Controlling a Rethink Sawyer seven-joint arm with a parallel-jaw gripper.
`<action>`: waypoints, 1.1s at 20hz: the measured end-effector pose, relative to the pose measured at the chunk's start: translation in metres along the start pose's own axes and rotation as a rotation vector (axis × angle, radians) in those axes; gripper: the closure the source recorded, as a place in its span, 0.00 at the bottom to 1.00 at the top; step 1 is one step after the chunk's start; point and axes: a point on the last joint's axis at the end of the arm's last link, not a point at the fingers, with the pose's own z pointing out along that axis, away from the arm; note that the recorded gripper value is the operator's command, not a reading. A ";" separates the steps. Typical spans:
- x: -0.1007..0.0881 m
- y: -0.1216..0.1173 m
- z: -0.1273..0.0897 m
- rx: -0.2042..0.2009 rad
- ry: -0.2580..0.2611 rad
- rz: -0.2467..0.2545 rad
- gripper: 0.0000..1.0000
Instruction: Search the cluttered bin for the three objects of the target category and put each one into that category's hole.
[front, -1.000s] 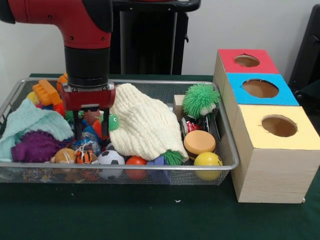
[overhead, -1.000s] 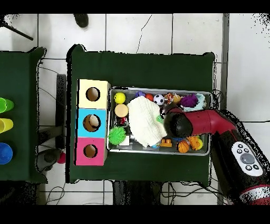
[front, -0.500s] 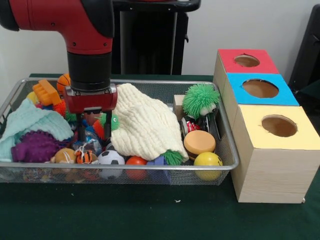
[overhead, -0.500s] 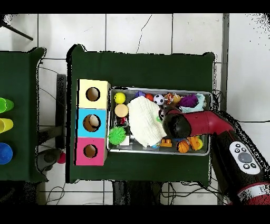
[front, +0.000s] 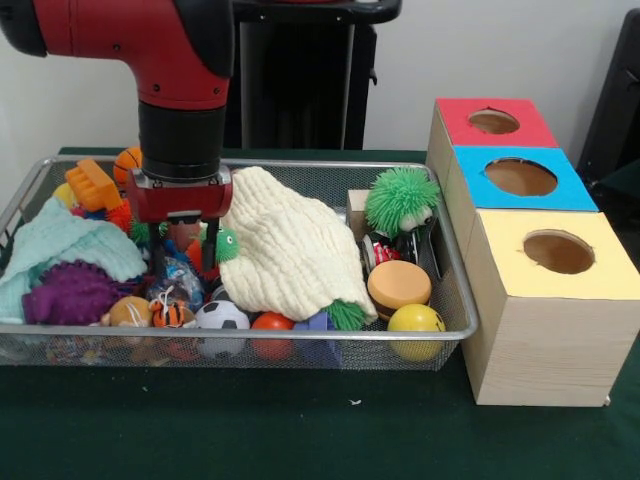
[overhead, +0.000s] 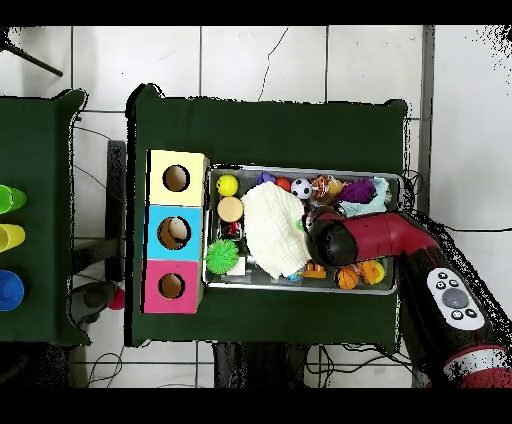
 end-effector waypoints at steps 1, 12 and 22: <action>0.001 0.000 0.000 0.003 0.001 -0.005 0.00; 0.020 -0.009 0.004 0.040 0.032 -0.047 0.00; 0.026 -0.010 0.006 0.049 0.043 -0.058 0.00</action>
